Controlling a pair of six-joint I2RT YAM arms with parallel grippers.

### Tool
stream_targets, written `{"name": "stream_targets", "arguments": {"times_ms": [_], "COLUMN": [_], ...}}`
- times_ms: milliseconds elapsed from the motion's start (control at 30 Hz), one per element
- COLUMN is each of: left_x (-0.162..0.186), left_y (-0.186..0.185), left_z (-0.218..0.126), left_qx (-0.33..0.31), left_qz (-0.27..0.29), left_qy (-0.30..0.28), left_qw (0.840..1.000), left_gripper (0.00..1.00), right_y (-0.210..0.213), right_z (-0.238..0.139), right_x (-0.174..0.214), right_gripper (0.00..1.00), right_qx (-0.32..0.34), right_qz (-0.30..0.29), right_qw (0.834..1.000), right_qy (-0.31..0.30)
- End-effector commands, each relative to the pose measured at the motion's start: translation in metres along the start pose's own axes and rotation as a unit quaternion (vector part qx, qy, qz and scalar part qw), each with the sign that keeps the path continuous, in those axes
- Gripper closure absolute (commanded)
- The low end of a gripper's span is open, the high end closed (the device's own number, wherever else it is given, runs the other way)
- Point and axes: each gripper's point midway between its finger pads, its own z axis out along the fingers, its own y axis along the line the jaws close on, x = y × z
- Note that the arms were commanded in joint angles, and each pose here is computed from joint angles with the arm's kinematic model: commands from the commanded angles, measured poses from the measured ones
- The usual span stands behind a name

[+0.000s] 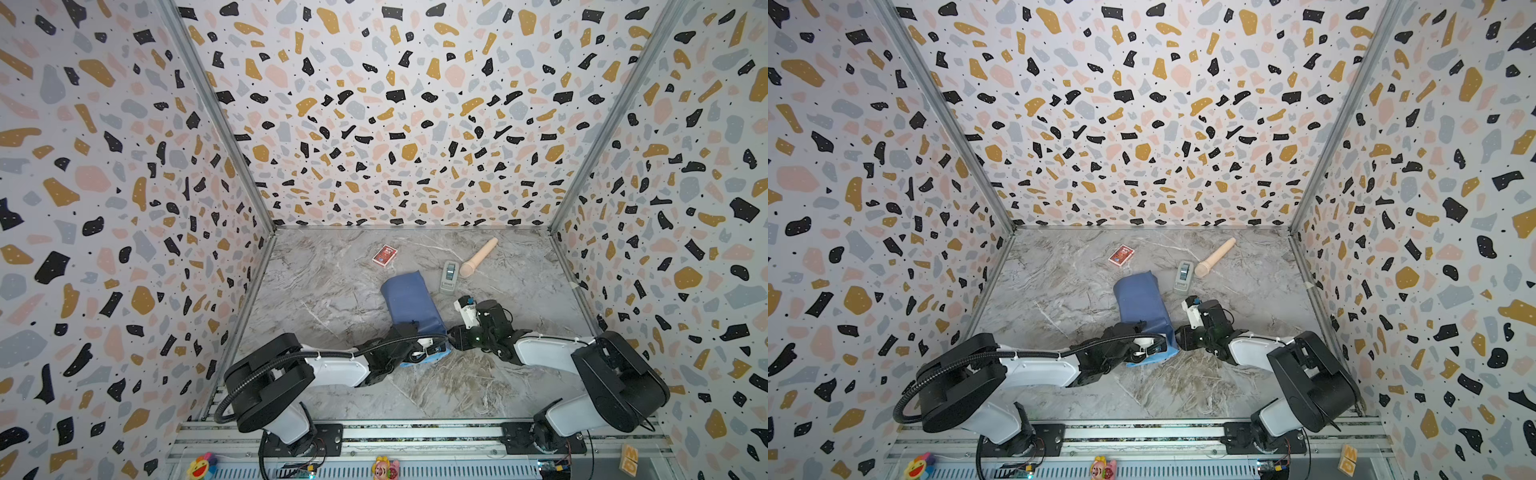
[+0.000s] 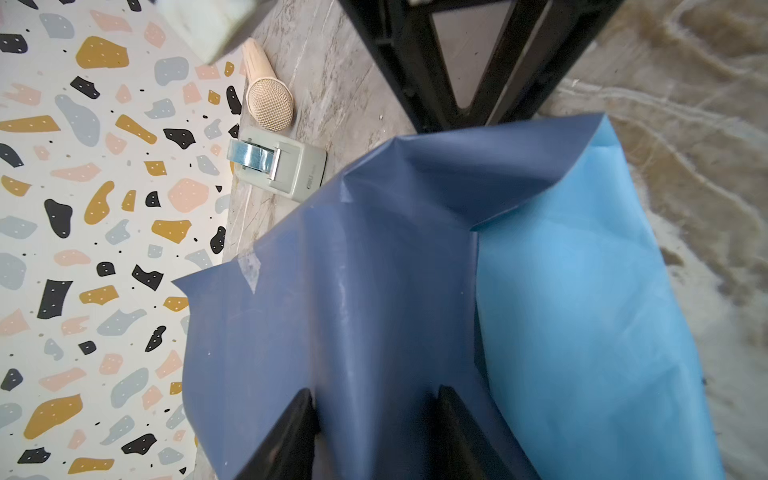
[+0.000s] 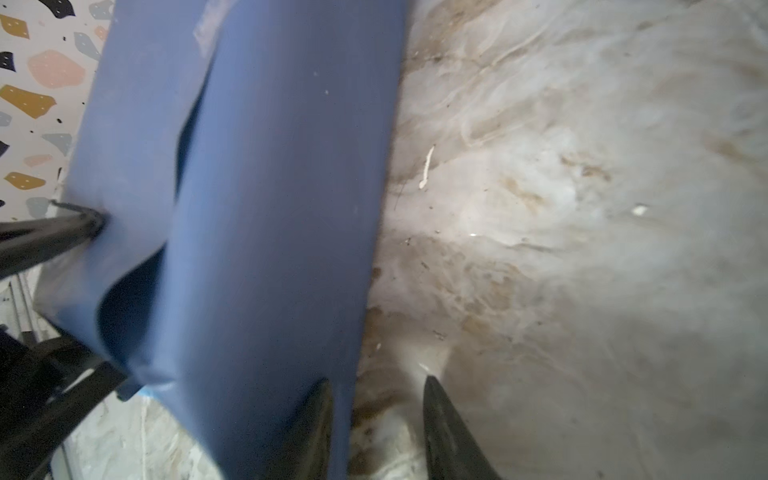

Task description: Wrap the gift box in paper

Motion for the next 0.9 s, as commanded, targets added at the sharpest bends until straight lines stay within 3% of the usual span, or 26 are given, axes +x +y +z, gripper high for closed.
{"name": "stream_targets", "arguments": {"times_ms": [0,633,867], "left_x": [0.027,0.028,0.028], "left_y": [-0.023,-0.024,-0.024], "left_z": [0.005,0.006,0.006], "left_qx": [0.037,0.039,0.038], "left_qz": [0.019,0.021,0.020], "left_qy": [0.051,0.055,0.055], "left_qw": [0.998,0.998,0.998], "left_gripper": [0.53,0.53,0.53], "right_y": [0.016,0.034,0.013], "right_z": [0.001,0.003,-0.008], "right_x": [-0.010,-0.001,-0.010], "right_gripper": [0.64,0.71,0.73], "right_qx": [-0.035,-0.061,-0.028], "right_qz": [-0.004,-0.022,-0.012], "right_qw": [0.999,0.998,0.999], "right_qy": [-0.016,-0.019,-0.040]}}
